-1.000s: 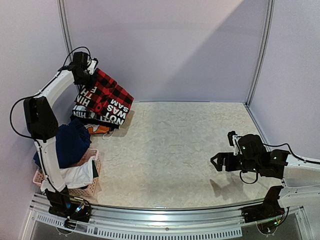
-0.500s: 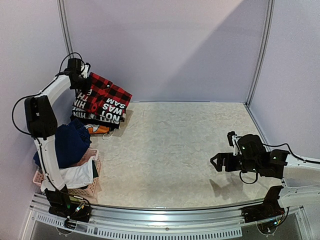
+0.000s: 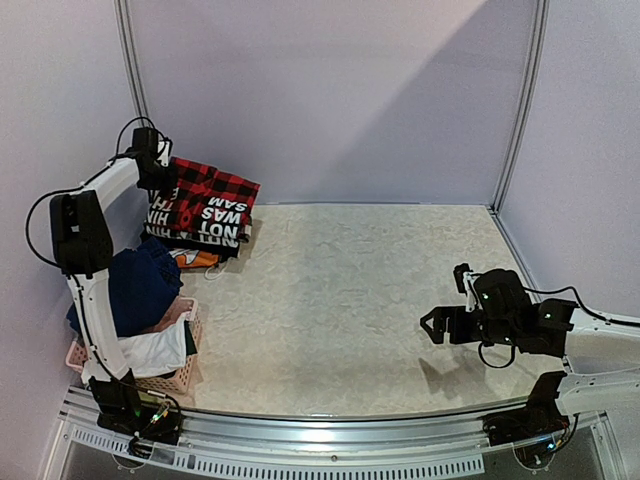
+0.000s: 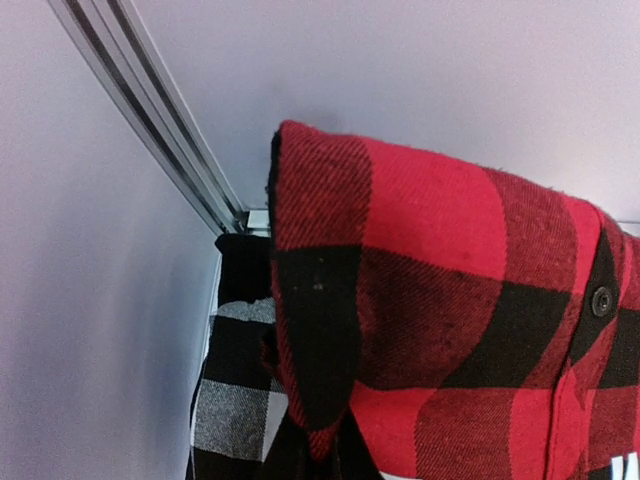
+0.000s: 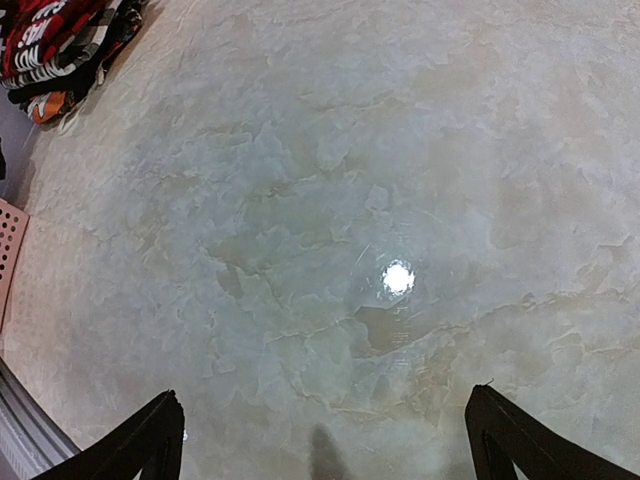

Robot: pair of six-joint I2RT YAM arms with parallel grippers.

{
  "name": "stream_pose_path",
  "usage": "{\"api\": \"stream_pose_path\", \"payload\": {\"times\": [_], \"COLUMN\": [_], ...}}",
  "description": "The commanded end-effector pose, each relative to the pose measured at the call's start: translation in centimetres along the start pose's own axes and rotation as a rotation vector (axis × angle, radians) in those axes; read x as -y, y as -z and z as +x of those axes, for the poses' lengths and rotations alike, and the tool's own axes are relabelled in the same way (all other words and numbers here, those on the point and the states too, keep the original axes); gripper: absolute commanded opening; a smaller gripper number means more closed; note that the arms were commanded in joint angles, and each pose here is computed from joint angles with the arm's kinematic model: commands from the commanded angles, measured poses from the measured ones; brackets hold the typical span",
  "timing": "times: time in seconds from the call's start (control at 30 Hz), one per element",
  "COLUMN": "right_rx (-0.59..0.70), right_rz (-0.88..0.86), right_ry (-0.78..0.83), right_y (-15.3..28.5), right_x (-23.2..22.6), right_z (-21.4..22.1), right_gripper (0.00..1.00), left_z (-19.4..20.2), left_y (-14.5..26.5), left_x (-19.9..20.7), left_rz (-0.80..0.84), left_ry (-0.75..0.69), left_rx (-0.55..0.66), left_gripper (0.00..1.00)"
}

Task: Fold and stack the mixed laundry pile
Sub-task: Place the square-folded shirt at the corner of the board.

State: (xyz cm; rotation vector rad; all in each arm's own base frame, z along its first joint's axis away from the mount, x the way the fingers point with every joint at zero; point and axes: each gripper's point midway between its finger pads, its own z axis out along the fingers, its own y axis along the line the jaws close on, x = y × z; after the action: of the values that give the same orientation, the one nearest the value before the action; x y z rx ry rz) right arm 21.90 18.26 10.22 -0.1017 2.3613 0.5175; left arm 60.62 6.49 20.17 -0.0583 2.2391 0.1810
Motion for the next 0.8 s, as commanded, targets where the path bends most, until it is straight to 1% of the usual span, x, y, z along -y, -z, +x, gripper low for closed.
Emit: {"api": "stream_pose_path", "payload": {"times": [0.0, 0.23, 0.3, 0.57, 0.63, 0.77], "right_rx": [-0.001, -0.005, -0.005, -0.006, -0.006, -0.005], "right_rz": [0.004, 0.008, 0.009, 0.013, 0.011, 0.010], "right_ry": [-0.001, -0.001, -0.002, -0.001, -0.002, -0.001], "right_y": [-0.2, -0.3, -0.3, -0.3, -0.3, -0.3], "right_x": [0.2, 0.3, 0.3, 0.3, 0.3, 0.3], "right_z": [0.2, 0.3, 0.3, 0.3, 0.3, 0.3], "right_gripper": [0.99, 0.99, 0.99, 0.99, 0.99, 0.99], "left_z": [0.1, 1.1, 1.5, 1.9, 2.0, 1.9], "left_y": [-0.8, -1.3, -1.3, -1.7, -1.9, -1.8], "left_x": [-2.9, -3.8, -4.5, -4.8, -4.7, -5.4], "left_rz": [-0.076, -0.113, -0.151, -0.147, -0.143, -0.182], "left_ry": [0.048, 0.081, 0.092, 0.106, 0.109, 0.134], "left_rx": [0.015, -0.013, -0.029, -0.027, -0.031, -0.033], "left_gripper": [0.00, 0.00, 0.00, 0.00, 0.10, 0.45]}}
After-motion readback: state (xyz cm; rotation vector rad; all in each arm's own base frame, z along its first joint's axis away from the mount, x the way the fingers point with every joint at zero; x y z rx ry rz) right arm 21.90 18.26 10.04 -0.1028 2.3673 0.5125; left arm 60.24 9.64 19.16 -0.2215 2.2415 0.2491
